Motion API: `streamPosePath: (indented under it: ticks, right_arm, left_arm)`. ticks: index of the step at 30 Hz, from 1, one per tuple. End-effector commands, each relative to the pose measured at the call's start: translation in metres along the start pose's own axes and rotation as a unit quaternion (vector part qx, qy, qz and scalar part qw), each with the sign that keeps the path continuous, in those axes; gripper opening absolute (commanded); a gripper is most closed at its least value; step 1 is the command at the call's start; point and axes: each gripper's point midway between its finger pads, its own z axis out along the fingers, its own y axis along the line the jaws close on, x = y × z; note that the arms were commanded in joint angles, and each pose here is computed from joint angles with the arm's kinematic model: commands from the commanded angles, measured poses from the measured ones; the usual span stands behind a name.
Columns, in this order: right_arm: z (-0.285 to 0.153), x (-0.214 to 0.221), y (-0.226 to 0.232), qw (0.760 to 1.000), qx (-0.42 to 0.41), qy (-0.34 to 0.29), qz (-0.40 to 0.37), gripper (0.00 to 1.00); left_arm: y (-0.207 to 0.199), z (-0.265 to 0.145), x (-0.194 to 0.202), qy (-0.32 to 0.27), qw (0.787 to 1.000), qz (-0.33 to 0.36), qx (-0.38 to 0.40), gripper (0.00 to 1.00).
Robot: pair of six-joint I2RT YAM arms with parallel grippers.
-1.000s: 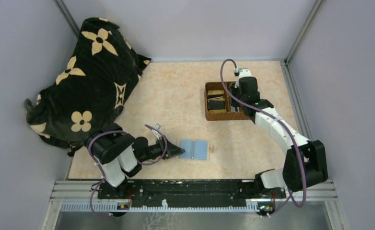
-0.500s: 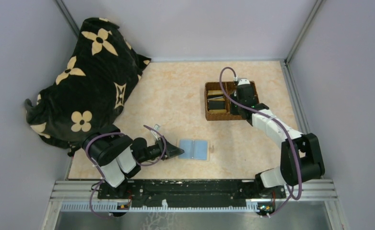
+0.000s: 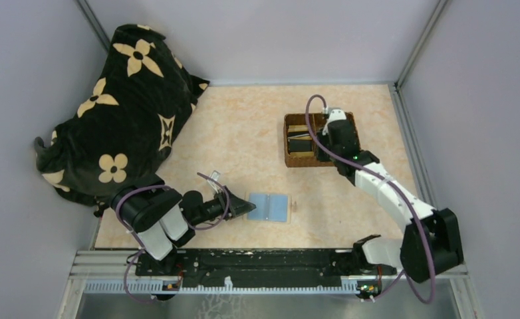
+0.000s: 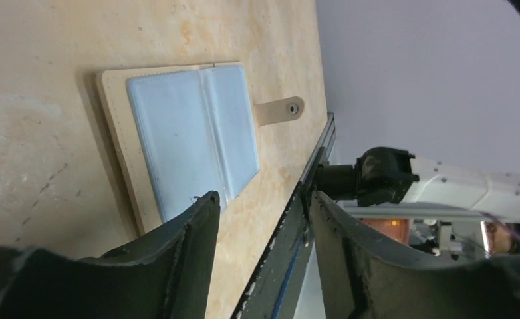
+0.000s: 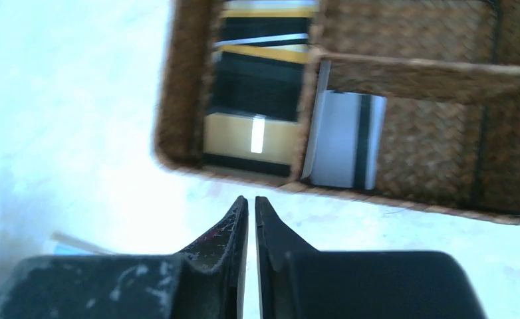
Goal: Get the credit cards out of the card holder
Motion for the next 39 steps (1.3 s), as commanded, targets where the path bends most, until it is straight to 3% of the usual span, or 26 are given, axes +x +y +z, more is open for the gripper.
streamPosePath:
  ticks: [1,4,8,14,16,20,22,29,39]
  right_arm:
    - [-0.033,0.005,0.048,0.998,-0.047,-0.023,-0.032,0.17]
    - [-0.042,0.041,0.075,0.996,-0.079,0.001,-0.045,0.42]
    - [-0.052,0.095,0.099,0.991,-0.116,0.040,-0.051,0.54]
    - [-0.059,0.156,0.131,0.984,-0.146,0.088,-0.054,0.54]
    - [-0.060,0.168,0.140,0.982,-0.153,0.097,-0.049,0.53]
    - [-0.058,0.180,0.143,0.981,-0.157,0.106,-0.033,0.46]
    - [-0.058,0.177,0.140,0.983,-0.151,0.099,-0.031,0.45]
    - [-0.065,0.165,0.135,0.985,-0.146,0.081,-0.033,0.42]
    - [-0.043,0.202,0.130,0.984,-0.125,0.125,-0.034,0.42]
  left_arm:
    - [-0.035,-0.014,-0.028,-0.085,0.994,0.035,0.067,0.70]
    - [-0.032,-0.011,-0.024,-0.074,0.995,0.026,0.064,0.75]
    - [-0.029,-0.009,-0.021,-0.064,0.996,0.018,0.062,0.75]
    - [-0.004,-0.010,-0.016,-0.063,0.998,0.007,0.016,0.66]
    - [0.007,-0.009,-0.012,-0.057,0.998,-0.008,-0.003,0.52]
    - [0.025,-0.010,-0.004,-0.047,0.998,-0.033,-0.036,0.14]
    - [0.029,-0.012,-0.003,-0.048,0.997,-0.032,-0.043,0.02]
    - [0.030,-0.009,-0.004,-0.048,0.997,-0.034,-0.043,0.00]
    - [0.027,-0.006,-0.002,-0.040,0.998,-0.037,-0.036,0.00]
